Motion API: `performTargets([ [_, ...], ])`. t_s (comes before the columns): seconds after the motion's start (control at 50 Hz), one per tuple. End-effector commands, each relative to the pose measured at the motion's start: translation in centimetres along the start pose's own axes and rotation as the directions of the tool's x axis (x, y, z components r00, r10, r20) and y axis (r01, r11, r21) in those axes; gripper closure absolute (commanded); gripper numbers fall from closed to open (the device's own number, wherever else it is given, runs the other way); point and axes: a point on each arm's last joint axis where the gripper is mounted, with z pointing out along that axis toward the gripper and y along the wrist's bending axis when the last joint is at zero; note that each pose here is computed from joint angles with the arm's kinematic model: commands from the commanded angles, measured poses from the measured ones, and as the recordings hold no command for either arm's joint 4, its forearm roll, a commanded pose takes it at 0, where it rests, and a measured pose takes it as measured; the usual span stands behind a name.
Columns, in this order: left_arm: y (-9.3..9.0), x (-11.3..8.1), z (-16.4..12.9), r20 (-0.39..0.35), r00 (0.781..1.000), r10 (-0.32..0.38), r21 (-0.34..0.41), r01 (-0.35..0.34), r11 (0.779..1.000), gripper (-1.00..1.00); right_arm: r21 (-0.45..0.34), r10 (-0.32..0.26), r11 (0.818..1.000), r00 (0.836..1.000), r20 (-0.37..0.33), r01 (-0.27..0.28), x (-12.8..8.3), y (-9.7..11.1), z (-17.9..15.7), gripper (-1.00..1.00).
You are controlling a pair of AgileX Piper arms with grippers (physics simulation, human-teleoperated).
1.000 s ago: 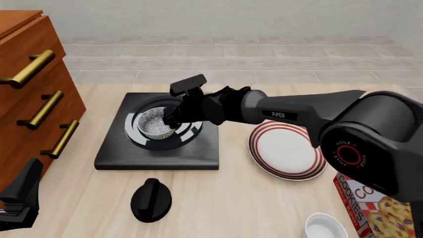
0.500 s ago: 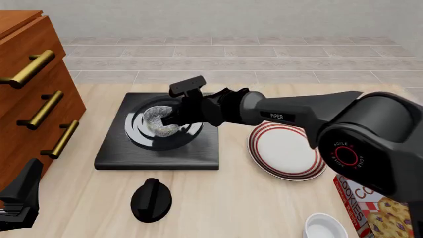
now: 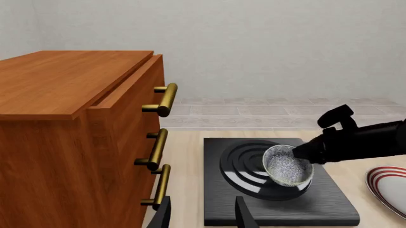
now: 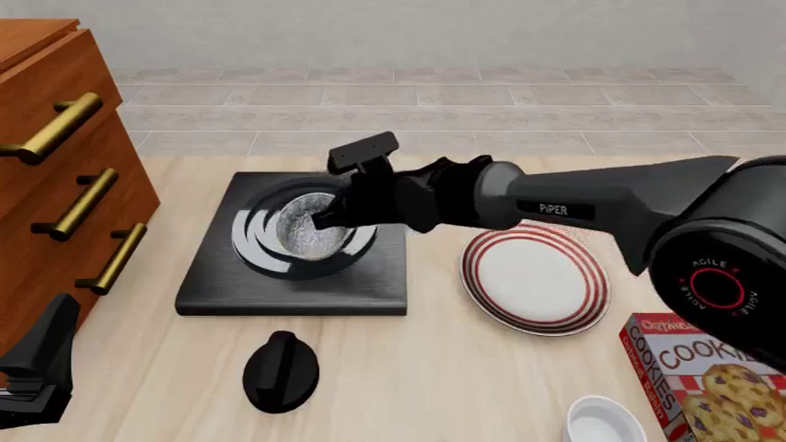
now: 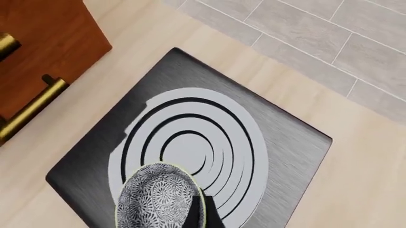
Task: Pick the akita bowl on the stove and place it on the plate.
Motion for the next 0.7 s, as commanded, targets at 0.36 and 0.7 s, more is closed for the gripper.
performTargets([
  [0.36, 0.0, 0.0, 0.0, 0.000, 1.000, 0.000, 0.000, 0.000, 1.000, -1.00, 0.052, -0.002, 0.999, 0.994, 0.112, -0.004, -0.9, -2.7, -7.6, 1.00],
  [0.7, 0.0, 0.0, 0.0, 0.000, 1.000, 0.000, 0.000, 0.000, 1.000, -1.00, 0.078, 0.050, 0.995, 0.984, 0.170, -0.064, -0.4, -4.2, -11.2, 1.00],
])
